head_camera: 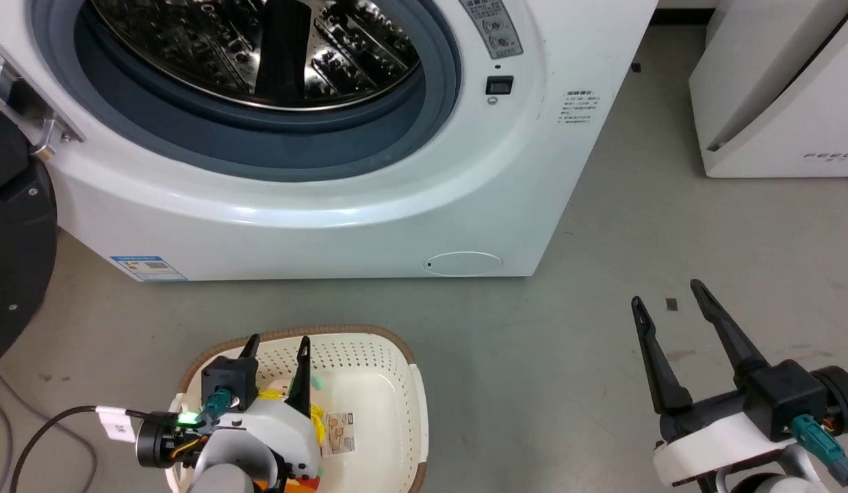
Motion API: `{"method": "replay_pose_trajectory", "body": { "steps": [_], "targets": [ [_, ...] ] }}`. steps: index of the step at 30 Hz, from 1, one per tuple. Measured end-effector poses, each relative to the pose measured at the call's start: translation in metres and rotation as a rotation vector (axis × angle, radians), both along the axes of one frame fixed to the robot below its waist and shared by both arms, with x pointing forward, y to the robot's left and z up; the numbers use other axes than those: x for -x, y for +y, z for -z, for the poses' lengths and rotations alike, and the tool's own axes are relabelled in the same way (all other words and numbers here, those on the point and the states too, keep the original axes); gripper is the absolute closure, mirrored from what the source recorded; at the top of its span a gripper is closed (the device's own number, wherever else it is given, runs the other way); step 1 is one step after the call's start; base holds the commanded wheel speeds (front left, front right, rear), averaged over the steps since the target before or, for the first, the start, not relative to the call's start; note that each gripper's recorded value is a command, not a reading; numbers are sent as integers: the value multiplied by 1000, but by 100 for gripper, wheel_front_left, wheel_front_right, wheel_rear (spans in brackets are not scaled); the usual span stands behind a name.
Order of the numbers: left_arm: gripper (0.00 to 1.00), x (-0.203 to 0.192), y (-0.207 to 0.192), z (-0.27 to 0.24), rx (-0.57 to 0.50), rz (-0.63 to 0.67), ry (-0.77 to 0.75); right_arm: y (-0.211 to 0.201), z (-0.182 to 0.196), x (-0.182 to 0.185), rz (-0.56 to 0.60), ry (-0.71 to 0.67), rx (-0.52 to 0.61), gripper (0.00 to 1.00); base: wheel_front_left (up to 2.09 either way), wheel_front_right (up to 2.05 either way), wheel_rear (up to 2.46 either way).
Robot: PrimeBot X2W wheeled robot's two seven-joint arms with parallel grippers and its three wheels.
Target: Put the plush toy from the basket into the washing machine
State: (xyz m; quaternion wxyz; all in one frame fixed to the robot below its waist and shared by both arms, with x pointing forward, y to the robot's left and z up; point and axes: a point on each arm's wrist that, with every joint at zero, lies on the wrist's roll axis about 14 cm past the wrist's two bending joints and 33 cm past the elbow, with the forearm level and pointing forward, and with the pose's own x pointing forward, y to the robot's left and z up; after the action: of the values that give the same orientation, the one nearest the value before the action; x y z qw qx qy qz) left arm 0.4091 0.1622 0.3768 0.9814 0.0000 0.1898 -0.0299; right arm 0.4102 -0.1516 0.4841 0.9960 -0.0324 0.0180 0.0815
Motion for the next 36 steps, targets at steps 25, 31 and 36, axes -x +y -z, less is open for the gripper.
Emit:
{"method": "replay_pose_trajectory", "body": {
  "steps": [25, 31, 36],
  "targets": [
    [0, 4, 1, 110, -30, 47, 323, 0, 42, -25, -8, 53, 27, 0, 0, 0, 0],
    [0, 3, 4, 144, -63, 81, 432, -2, 62, -33, -5, 86, 35, 0, 0, 0, 0],
    [0, 8, 6, 173, -105, 121, 528, -4, 83, -38, -1, 124, 37, 0, 0, 0, 0]
  ]
}}
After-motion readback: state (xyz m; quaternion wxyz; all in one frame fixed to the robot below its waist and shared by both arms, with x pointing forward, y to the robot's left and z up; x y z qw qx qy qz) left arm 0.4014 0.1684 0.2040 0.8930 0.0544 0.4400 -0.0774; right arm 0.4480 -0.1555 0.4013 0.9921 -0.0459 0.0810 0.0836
